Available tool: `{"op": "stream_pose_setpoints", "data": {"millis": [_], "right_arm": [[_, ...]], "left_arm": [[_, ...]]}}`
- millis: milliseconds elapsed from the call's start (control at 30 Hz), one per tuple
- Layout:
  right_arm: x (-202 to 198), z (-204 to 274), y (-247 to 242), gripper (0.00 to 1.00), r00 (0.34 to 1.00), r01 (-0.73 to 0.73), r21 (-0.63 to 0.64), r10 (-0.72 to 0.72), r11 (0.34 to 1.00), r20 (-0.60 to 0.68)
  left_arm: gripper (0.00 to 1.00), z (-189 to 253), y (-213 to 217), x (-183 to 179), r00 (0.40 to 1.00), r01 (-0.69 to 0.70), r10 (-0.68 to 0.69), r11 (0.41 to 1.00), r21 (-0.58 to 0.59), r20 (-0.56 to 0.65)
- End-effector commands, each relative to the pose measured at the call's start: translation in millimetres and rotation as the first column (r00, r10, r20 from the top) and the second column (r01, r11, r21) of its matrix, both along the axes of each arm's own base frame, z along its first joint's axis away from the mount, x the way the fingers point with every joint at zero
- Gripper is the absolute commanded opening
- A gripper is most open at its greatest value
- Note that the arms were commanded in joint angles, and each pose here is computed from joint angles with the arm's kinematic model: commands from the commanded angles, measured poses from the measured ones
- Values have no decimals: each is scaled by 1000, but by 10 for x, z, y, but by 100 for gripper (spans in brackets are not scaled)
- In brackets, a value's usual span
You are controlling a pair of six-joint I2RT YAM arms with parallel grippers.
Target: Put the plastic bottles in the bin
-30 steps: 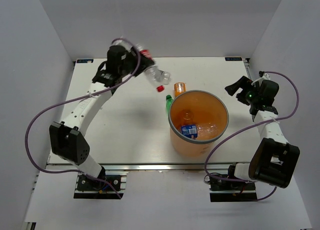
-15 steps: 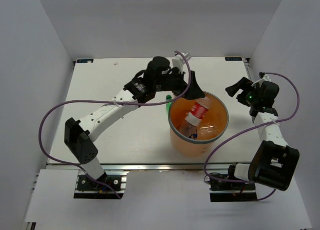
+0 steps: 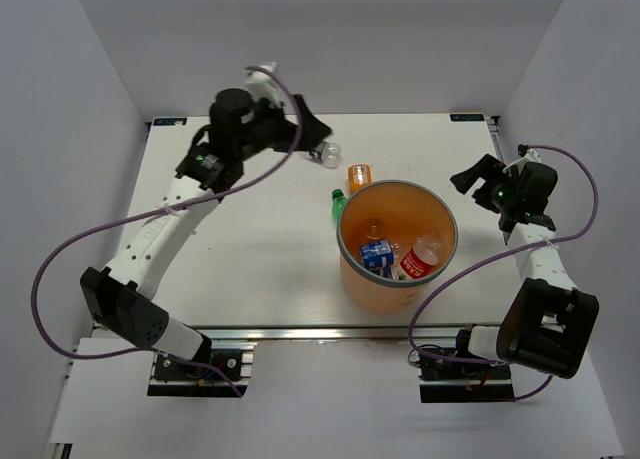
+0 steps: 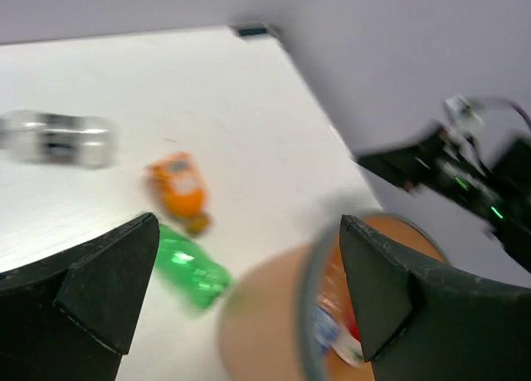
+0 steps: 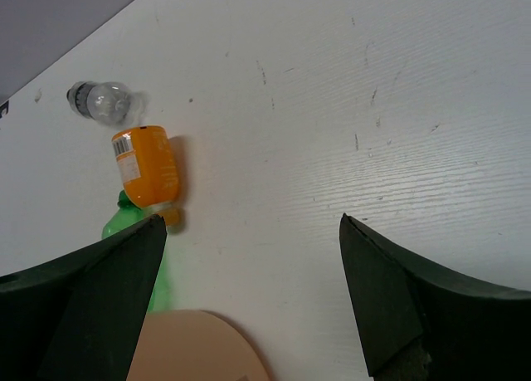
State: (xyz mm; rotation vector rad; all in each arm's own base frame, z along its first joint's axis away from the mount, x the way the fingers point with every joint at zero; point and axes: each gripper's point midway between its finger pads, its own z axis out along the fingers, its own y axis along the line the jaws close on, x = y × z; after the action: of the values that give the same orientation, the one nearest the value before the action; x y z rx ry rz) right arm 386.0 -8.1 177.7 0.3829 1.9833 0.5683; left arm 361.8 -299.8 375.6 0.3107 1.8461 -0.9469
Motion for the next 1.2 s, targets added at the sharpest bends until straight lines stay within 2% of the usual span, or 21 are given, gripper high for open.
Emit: {"op": "stream_pose_setpoints", "data": {"millis": [0,100,133,333,533,667,833,1100,1167], "right_arm": [[61,0,-136,89,999,40,-48,-39,998,5],[76,1,-180,89,998,57,-57,-58,997,-4],[87,-9,-181,89,998,55,-54,-56,997,-7],[128,-83,-154,89,999,40,-27,-41,999,-31],[122,-256,-257,89,990,74,-59,-81,995,-118],[137,-290,-264,89,988,74,-59,-81,996,-130],[142,-307,-261,89,988,66,-58,-73,996,-134],[167,-312,-241,89,988,50,-52,-57,997,-143],[166,-308,-230,89,988,47,-46,-53,998,-143]], "left_arm": [[98,-196,555,340,986,-164,163,986,-14,-36],[98,-762,818,649,956,-255,261,965,58,-137],[98,-1048,838,755,946,-250,264,963,97,-187],[98,-1765,677,934,937,-131,166,983,132,-306],[98,-2249,369,780,913,-21,50,997,76,-404],[98,-2583,-47,468,879,68,-29,996,65,-476],[98,-2803,-369,324,836,114,-98,993,-4,-540],[98,-3196,-634,180,785,135,-101,991,9,-611],[95,-3299,-663,171,774,126,-85,992,21,-627]]}}
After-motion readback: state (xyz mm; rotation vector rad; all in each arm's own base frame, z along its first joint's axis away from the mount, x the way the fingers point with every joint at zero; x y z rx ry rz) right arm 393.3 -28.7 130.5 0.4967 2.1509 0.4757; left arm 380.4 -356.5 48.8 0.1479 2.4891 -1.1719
